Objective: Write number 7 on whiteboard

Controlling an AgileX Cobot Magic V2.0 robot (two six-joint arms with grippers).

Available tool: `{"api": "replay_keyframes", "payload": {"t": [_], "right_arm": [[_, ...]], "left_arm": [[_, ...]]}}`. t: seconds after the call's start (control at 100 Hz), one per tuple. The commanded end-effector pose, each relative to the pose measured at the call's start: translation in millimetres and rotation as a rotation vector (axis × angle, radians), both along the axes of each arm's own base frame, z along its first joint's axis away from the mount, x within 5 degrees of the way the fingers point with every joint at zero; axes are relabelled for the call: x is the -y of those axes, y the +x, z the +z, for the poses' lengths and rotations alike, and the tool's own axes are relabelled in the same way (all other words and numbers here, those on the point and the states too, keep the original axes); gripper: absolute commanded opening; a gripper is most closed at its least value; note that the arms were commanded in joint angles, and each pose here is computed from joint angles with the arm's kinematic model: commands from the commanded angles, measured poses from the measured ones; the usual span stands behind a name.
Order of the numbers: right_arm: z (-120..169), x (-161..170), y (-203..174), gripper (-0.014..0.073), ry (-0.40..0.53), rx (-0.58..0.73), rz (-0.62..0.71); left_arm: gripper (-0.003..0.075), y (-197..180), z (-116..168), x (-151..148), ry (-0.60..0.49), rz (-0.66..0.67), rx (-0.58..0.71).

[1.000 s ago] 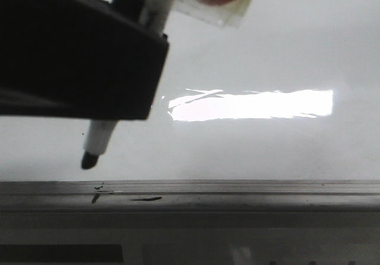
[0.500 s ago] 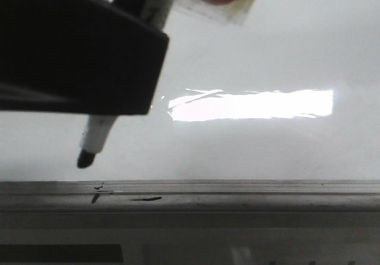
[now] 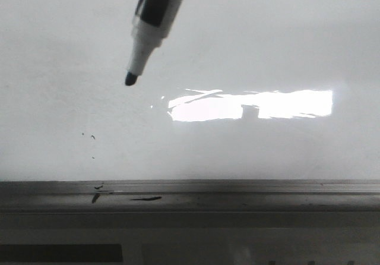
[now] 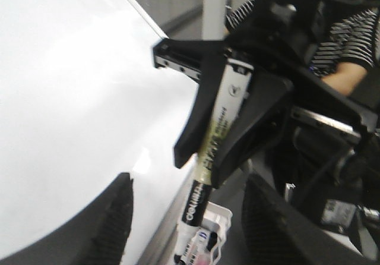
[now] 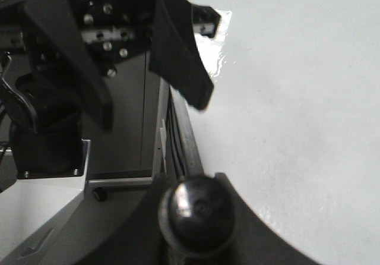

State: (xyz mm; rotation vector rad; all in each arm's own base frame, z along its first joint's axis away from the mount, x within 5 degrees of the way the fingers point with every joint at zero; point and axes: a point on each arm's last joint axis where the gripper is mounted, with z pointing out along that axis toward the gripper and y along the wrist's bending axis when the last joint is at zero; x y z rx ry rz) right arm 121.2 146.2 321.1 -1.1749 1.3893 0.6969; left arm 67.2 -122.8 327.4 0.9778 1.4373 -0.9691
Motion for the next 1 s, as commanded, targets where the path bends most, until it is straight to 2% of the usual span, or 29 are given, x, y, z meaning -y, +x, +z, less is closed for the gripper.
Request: {"api": "replay_keyframes", "payload": {"t": [0.0,0.03,0.05,0.21,0.32,0.41,0.64,0.81,0.99], "right_arm": [[16,2,0,-0.0039,0.037,0.086,-0.014],[16,2,1,-0.0041,0.022,0.116,-0.023],[16,2,2,-0.0041,0.018,0.127,-0.035],[20,6,13,-0.0041,-0.012,0.245,-0.170],[23,5,13,-0.0041,-0.036,0.340,-0.173],[29,4,14,-0.0040,-0.048,0.365,-0.195],[53,-8,11,-0.0040,-0.004,0.395,-0.172],[49,-20,12,-0.0040,0.010,0.322,-0.138],[49,-22,11,-0.0042,0.012,0.319,-0.128]], "left_arm": [[0.0304,-8,11,-18,-0.085,0.092,-0.021],[0.0276,-10,11,-23,-0.103,0.113,-0.019],[0.0223,-14,10,-28,-0.119,0.128,-0.018],[-0.0021,-19,-7,-51,-0.201,0.270,-0.013],[-0.0020,-13,-18,-64,-0.292,0.413,-0.102],[-0.0020,-9,-25,-68,-0.310,0.474,-0.152],[-0.0020,-9,-27,-67,-0.303,0.470,-0.155],[-0.0020,-9,-27,-67,-0.304,0.470,-0.157],[-0.0020,-9,-27,-67,-0.304,0.470,-0.157]]}}
